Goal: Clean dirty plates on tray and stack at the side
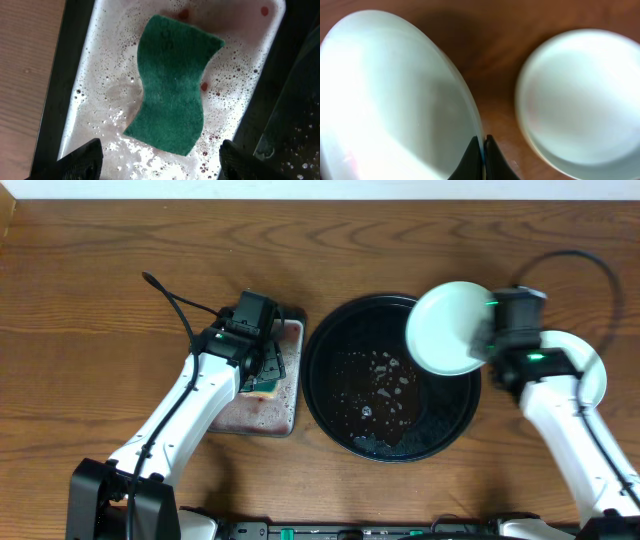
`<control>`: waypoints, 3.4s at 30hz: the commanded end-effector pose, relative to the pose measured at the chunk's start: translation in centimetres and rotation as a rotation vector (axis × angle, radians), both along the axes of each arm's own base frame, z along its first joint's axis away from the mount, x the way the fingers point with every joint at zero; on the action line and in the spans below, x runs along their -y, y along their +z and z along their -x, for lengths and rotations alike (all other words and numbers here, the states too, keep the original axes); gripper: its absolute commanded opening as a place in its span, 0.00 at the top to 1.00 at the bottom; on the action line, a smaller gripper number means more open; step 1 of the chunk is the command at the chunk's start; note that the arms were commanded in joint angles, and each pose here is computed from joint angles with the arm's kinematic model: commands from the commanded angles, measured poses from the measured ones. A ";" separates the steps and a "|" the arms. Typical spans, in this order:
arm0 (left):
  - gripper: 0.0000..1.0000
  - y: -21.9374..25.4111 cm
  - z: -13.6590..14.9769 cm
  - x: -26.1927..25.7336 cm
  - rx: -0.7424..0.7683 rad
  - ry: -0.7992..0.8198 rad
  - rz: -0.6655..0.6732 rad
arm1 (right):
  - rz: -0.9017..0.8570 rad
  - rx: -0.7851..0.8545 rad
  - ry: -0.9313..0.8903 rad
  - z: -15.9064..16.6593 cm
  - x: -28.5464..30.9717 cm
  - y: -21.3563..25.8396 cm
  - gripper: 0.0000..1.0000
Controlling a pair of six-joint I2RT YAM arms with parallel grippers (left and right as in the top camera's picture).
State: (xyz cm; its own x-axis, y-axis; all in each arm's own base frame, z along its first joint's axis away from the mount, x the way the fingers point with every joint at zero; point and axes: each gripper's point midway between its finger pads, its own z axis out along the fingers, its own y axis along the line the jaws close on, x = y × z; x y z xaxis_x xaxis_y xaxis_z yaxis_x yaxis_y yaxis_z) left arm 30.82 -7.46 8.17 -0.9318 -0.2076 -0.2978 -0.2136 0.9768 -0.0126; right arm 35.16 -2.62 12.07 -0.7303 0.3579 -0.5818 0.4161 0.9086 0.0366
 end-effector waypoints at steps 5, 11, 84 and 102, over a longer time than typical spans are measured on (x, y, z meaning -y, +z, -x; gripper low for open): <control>0.25 -0.6 0.3 -0.4 -0.018 0.011 -0.018 | -0.289 -0.009 -0.317 3.3 7.8 -1.6 0.99; 0.25 -0.6 0.3 -0.4 -0.018 0.011 -0.018 | -0.348 0.018 -0.622 7.7 14.1 -4.5 0.99; 0.15 8.1 11.6 -5.9 0.575 0.086 0.189 | -0.050 0.232 0.523 13.9 -7.7 4.0 0.01; 0.14 8.1 11.6 -5.9 0.575 0.087 0.189 | -0.051 0.147 0.522 15.4 -7.3 2.5 0.01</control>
State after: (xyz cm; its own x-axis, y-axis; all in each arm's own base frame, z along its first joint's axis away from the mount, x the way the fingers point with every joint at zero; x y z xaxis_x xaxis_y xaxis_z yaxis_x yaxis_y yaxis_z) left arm 19.26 -1.65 16.81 -0.6041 -0.3681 -0.7068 -0.1864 0.9276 -0.3237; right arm 19.90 4.75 14.77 -0.7300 -0.0024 -0.6834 -0.1069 0.9881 0.1107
